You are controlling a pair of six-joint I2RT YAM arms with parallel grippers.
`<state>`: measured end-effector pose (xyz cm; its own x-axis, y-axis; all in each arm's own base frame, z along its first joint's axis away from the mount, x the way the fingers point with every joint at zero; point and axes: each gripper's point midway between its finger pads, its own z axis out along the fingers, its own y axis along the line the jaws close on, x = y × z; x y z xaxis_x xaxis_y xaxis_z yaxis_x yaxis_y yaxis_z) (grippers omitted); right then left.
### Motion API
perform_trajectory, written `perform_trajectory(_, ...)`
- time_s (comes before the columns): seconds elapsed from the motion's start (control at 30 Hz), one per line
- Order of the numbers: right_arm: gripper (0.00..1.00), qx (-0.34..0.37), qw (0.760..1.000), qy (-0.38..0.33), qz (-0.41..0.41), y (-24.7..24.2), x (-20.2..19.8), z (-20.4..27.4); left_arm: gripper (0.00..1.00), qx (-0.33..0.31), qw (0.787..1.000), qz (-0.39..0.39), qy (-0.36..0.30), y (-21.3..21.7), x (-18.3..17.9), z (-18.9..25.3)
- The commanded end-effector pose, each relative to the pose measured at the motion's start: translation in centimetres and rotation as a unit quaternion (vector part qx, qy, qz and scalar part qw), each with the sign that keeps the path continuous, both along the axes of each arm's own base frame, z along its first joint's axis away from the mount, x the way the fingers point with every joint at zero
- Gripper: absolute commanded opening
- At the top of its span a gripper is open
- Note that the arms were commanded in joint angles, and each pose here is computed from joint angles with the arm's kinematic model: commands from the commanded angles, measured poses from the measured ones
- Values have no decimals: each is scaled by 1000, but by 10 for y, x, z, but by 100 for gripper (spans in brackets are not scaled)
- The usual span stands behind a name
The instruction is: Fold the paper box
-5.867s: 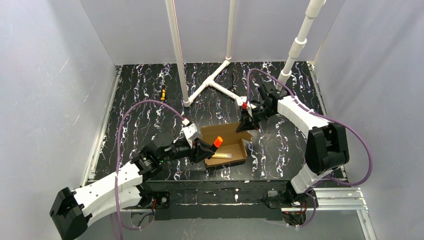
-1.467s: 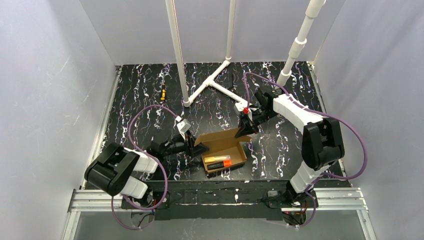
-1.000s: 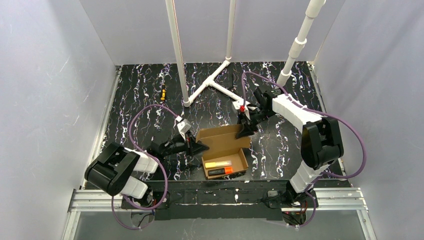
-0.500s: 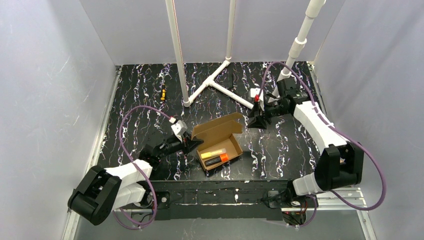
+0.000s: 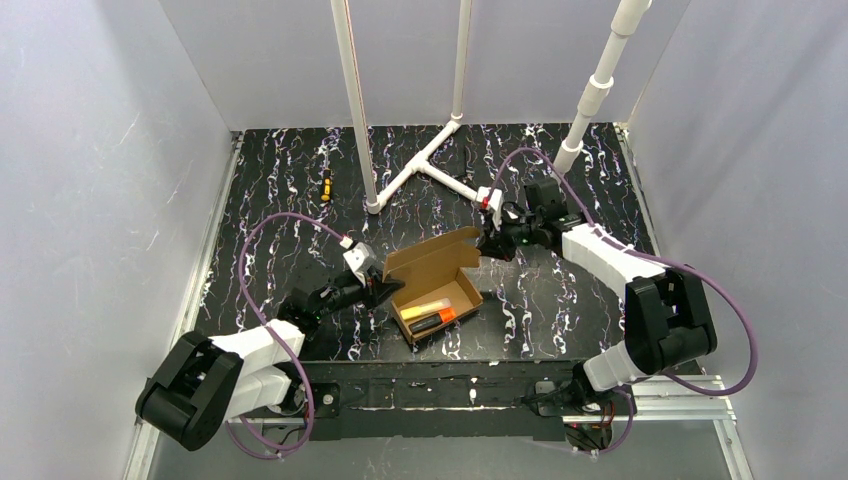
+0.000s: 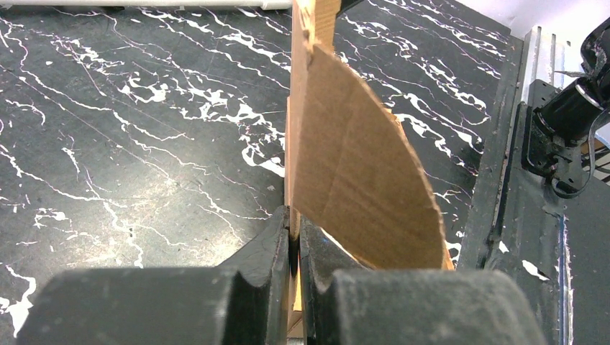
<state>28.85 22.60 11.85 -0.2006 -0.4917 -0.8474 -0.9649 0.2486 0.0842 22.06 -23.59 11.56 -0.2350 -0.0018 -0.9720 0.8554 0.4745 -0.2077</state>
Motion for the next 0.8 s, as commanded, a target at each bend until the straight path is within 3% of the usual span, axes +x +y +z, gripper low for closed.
perform_trajectory(0.0, 9, 81, 996, -3, 46, 33, -14, 18, 0, 2, 1000, -1, -16, 3, -2, 1)
perform_trajectory(0.27, 9, 107, 988, 17, 115, 56, -45, 20, 0, 0, 1000, -2, -13, 2, -3, 1)
perform_trajectory(0.47, 10, 59, 998, -16, -31, 54, 3, -4, 0, 0, 1000, -14, -4, -2, -4, 0)
perform_trajectory(0.53, 12, 61, 997, -11, -44, 54, 6, -7, 0, -1, 1000, -13, -3, -1, -5, 0)
perform_trajectory(0.7, 16, 65, 998, -6, 16, 57, -11, -2, 0, -2, 1000, -3, -6, 1, -2, 2)
perform_trajectory(0.77, 18, 49, 997, -15, 60, 52, -21, 1, 6, -4, 1000, 7, -9, 2, 0, 3)
